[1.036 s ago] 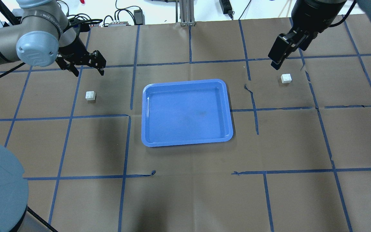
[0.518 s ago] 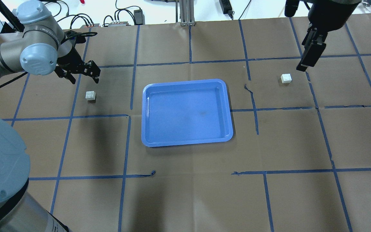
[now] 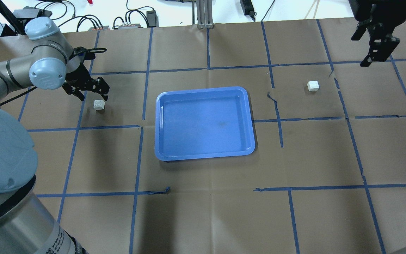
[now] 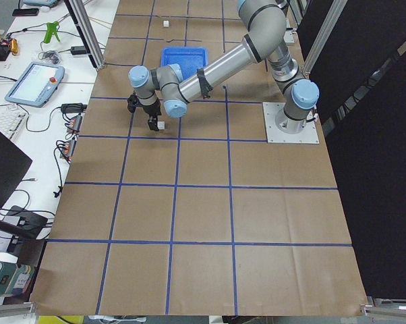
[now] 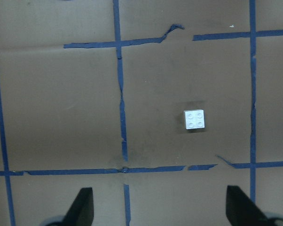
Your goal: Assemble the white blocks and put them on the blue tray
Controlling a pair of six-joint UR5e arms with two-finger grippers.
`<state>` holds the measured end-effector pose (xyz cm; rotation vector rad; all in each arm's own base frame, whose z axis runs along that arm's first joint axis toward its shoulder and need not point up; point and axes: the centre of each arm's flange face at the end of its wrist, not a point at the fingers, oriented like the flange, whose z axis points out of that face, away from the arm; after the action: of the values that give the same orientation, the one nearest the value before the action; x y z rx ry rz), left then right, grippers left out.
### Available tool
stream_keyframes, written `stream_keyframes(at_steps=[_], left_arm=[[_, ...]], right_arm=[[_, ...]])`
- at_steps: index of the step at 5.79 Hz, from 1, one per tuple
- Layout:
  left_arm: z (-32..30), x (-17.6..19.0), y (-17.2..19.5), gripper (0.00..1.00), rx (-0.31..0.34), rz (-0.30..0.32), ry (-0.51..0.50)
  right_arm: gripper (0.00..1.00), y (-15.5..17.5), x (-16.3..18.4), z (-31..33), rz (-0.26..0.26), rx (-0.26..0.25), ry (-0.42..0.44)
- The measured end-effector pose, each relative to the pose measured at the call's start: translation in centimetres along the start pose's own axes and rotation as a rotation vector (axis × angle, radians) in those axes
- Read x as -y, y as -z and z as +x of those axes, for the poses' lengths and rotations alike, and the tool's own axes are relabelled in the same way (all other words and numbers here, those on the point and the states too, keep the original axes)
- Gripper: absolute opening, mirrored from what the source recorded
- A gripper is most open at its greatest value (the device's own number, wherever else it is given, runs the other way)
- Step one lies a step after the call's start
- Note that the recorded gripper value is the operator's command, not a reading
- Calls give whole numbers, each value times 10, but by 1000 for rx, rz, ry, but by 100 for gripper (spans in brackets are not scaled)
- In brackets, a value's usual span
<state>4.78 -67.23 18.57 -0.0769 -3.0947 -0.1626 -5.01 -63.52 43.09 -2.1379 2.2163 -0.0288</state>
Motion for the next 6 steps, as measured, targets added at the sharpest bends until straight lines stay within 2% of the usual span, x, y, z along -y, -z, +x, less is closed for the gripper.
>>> stream_keyframes(at_steps=[1,2,3,4,5,6], left_arm=[[0,1,-7,26,-6,-10,0],[0,0,-8,6,-9,-18,0],[0,0,-7,2,-10,-20,-1],[5,-2,-2,2,-8,-20,-15],[25,-5,9,2,-3,-17,-72],[67,-11,28,3,9,-8,-202]], right_arm=[[100,-13,-11,24,22,5,15],[100,-25,-16,36,37,16,43],[100,-41,-17,41,80,26,79],[100,-68,-24,46,165,27,96],[100,-100,-39,51,261,13,104],[99,-128,-51,54,351,-2,100]])
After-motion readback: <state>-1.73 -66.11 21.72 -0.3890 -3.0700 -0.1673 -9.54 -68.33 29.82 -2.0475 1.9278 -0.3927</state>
